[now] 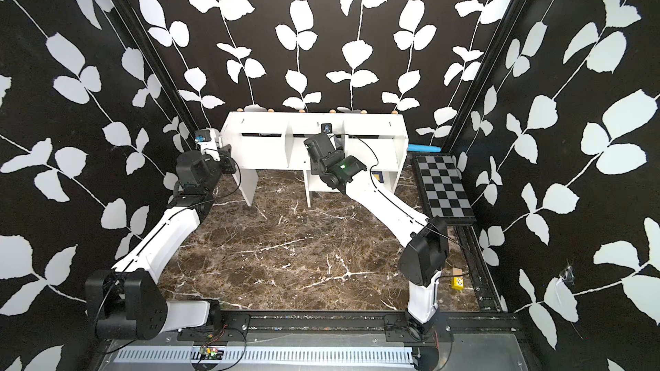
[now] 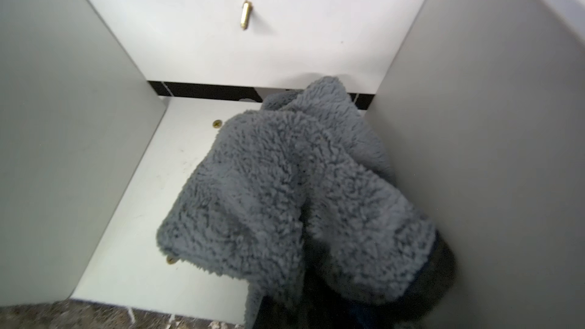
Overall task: Wipe the bookshelf clean with a cloth
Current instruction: Wipe the dust from the shelf, then place the cleaning item on the shelf.
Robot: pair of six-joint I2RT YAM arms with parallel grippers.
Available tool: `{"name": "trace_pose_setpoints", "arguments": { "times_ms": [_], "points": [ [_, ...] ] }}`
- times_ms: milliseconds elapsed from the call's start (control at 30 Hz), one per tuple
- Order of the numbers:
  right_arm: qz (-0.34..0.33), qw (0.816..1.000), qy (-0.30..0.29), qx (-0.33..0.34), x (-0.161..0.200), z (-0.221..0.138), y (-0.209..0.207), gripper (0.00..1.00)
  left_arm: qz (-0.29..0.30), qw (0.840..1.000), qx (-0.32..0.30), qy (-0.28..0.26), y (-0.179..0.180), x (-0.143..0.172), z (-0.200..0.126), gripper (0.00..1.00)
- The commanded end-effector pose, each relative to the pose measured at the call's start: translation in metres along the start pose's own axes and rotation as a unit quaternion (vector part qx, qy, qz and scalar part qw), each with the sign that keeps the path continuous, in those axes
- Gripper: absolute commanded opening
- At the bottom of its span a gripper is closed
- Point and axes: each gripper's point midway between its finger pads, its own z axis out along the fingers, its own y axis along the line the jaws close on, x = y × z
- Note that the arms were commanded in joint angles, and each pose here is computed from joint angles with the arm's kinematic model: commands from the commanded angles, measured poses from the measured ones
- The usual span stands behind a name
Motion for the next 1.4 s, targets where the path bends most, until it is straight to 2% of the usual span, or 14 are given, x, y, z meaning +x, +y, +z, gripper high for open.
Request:
{"name": "trace_pose_setpoints", "arguments": {
  "times_ms": [0, 67, 133, 233, 367, 500, 600, 700, 833, 1033, 1133, 1367],
  "points": [
    [-0.015, 0.995, 0.034, -0.090, 0.016, 0.006, 0.035, 0.00, -0.064, 0.995, 0.077, -0.004, -0.038, -0.005, -0.008, 0.00],
    [-0.016, 0.991, 0.038, -0.124, 0.013, 0.000, 0.049, 0.00, -0.064, 0.995, 0.076, -0.005, -0.037, -0.006, -0.009, 0.00],
    [-0.018, 0.991, 0.021, -0.131, 0.001, -0.014, 0.054, 0.00, -0.064, 0.995, 0.074, -0.006, -0.037, -0.005, -0.009, 0.00],
    [-0.035, 0.992, -0.048, -0.108, -0.034, -0.052, 0.055, 0.00, -0.068, 0.995, 0.074, -0.010, -0.036, -0.007, -0.010, 0.00],
    [-0.056, 0.982, -0.142, -0.112, -0.078, -0.110, 0.072, 0.00, -0.074, 0.994, 0.080, -0.011, -0.039, -0.008, -0.010, 0.00],
    [-0.097, 0.969, -0.195, -0.116, -0.097, -0.148, 0.105, 0.00, -0.076, 0.994, 0.082, -0.011, -0.039, -0.009, -0.010, 0.00],
    [-0.117, 0.965, -0.206, -0.114, -0.100, -0.157, 0.123, 0.00, -0.075, 0.994, 0.081, -0.012, -0.039, -0.010, -0.011, 0.00],
    [-0.122, 0.962, -0.207, -0.127, -0.098, -0.158, 0.137, 0.00, -0.076, 0.994, 0.080, -0.010, -0.039, -0.009, -0.011, 0.00],
    [-0.134, 0.952, -0.203, -0.186, -0.091, -0.151, 0.170, 0.00, -0.083, 0.993, 0.083, -0.009, -0.040, -0.008, -0.009, 0.00],
    [-0.176, 0.940, -0.197, -0.217, -0.090, -0.112, 0.211, 0.00, -0.094, 0.992, 0.077, -0.015, -0.037, -0.011, -0.013, 0.00],
    [-0.198, 0.931, -0.187, -0.245, -0.078, -0.091, 0.227, 0.00, -0.105, 0.993, 0.058, -0.018, -0.031, -0.014, -0.019, 0.00],
    [-0.174, 0.952, -0.148, -0.203, -0.060, -0.040, 0.212, 0.00, -0.122, 0.992, -0.003, -0.013, -0.011, -0.016, -0.046, 0.00]
  ]
}}
